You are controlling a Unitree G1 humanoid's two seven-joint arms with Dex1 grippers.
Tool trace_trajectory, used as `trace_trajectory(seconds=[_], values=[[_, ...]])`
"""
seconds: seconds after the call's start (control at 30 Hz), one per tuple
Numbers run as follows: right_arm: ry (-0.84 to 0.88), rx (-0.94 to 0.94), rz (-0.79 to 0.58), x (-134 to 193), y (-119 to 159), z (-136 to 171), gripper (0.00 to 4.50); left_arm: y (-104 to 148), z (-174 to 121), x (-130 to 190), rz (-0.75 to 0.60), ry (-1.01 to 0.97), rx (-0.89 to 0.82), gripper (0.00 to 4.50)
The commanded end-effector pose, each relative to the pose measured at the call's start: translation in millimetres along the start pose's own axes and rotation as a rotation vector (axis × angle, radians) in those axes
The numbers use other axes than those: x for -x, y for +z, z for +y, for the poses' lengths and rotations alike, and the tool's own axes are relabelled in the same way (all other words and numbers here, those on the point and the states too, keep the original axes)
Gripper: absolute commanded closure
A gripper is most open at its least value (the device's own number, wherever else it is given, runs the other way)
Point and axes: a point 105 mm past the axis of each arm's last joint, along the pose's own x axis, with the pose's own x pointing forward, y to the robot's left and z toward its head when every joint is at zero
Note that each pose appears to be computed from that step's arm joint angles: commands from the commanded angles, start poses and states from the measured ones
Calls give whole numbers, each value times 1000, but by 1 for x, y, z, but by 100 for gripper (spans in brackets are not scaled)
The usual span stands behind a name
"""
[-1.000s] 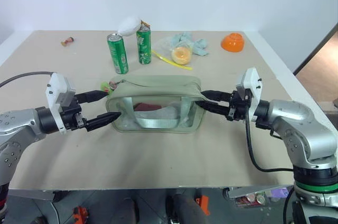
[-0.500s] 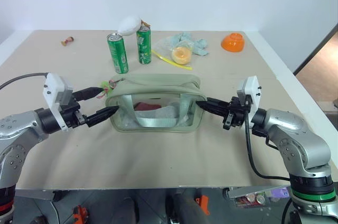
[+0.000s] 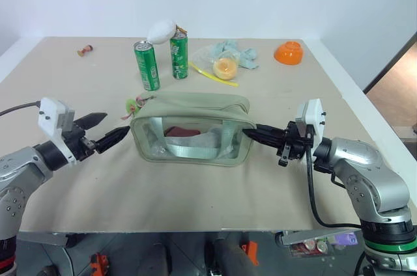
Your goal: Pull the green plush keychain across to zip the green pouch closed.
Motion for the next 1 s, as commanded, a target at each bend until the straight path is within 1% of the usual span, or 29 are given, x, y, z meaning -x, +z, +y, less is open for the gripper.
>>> trace_trajectory(seconds=[0.03, 0.2, 0.33, 0.53, 0.73, 0.9, 1.0], values=[[20, 59, -18, 0, 10, 6, 447, 8, -4, -5, -16, -45, -90, 0], [18, 67, -9, 2, 9, 6, 447, 2, -8, -12, 2, -107, -137, 0], [11, 75, -6, 2, 9, 6, 447, -1, -10, -17, 9, -158, -141, 0], [0, 84, -2, 3, 9, 5, 447, 4, -21, -22, -14, -242, -154, 0], [1, 88, 0, 2, 9, 5, 447, 11, -16, -26, -33, -246, -187, 0], [6, 93, 6, 2, 9, 5, 447, 9, -12, -31, -33, -235, -216, 0], [6, 92, 5, 1, 9, 5, 450, 9, -13, -32, -40, -233, -222, 82]])
